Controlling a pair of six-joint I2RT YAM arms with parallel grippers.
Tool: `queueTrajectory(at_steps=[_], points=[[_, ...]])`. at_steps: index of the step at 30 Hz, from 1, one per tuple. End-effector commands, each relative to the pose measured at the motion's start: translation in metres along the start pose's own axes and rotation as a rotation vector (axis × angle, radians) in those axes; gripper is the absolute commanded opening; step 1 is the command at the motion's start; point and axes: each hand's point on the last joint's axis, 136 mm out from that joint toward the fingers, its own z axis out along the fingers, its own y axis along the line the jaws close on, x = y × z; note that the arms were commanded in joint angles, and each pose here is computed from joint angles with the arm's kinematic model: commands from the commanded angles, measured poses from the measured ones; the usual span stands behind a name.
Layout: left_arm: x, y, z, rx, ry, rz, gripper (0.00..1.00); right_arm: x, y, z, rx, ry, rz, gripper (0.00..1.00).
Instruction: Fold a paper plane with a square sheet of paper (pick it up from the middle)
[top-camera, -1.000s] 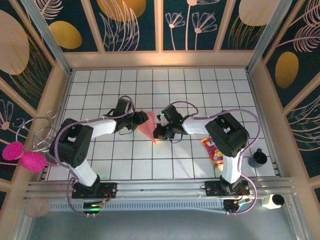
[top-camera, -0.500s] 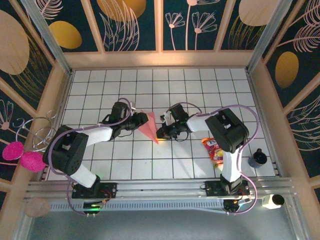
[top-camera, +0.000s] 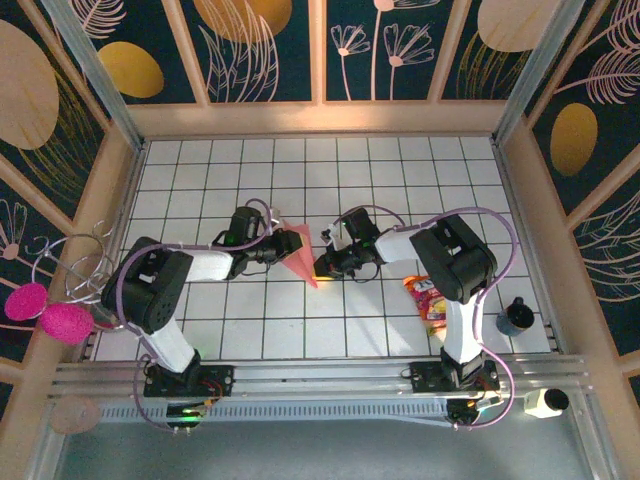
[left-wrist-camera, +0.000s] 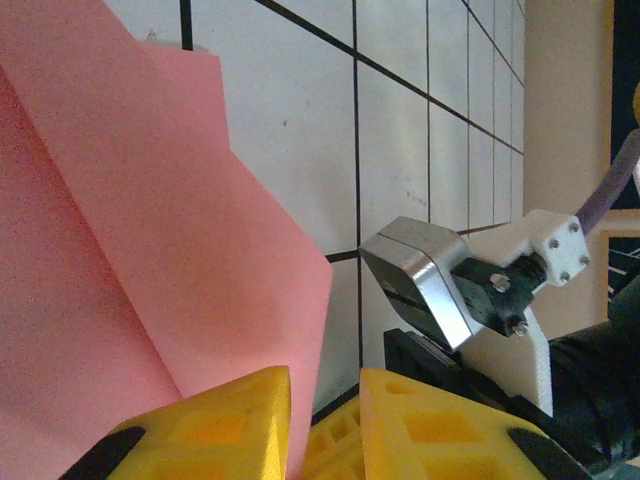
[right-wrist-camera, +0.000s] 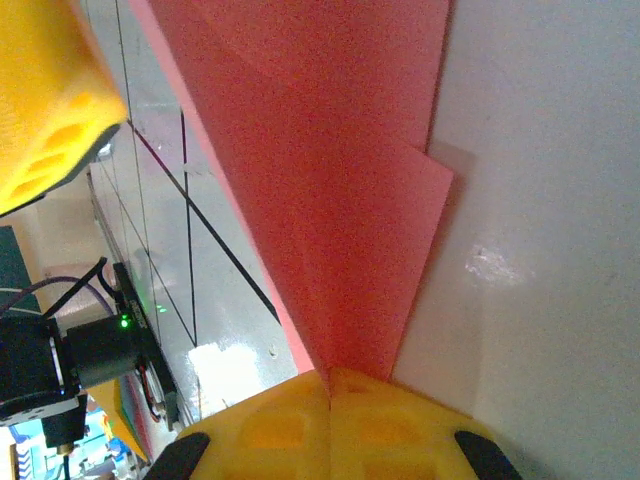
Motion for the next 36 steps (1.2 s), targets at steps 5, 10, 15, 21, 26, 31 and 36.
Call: queueTrajectory(at_steps=[5, 10, 15, 21, 26, 31, 36], points=[[-0.002, -0.006, 0.013, 0.034, 0.029, 0.024, 0.23, 0.008, -0.020, 0.001, 0.032, 0.012, 0.037, 0.00], [-0.003, -0.002, 0.017, 0.024, 0.036, 0.021, 0.23, 0.008, -0.021, 0.001, 0.036, 0.011, 0.040, 0.00], [-0.001, 0.003, 0.020, 0.012, 0.046, 0.010, 0.22, 0.007, -0.020, 0.000, 0.038, 0.006, 0.037, 0.01], [-0.001, 0.007, 0.023, 0.000, 0.051, 0.005, 0.22, 0.003, -0.013, -0.005, 0.032, -0.007, 0.028, 0.08], [-0.001, 0.010, 0.024, -0.011, 0.055, 0.002, 0.22, 0.000, -0.003, -0.012, 0.019, -0.033, 0.020, 0.20], [-0.001, 0.010, 0.026, -0.013, 0.057, 0.001, 0.22, -0.005, 0.008, -0.025, 0.011, -0.078, 0.016, 0.31], [-0.002, 0.010, 0.026, -0.014, 0.056, 0.002, 0.22, -0.013, 0.010, -0.040, 0.053, -0.157, 0.023, 0.32]])
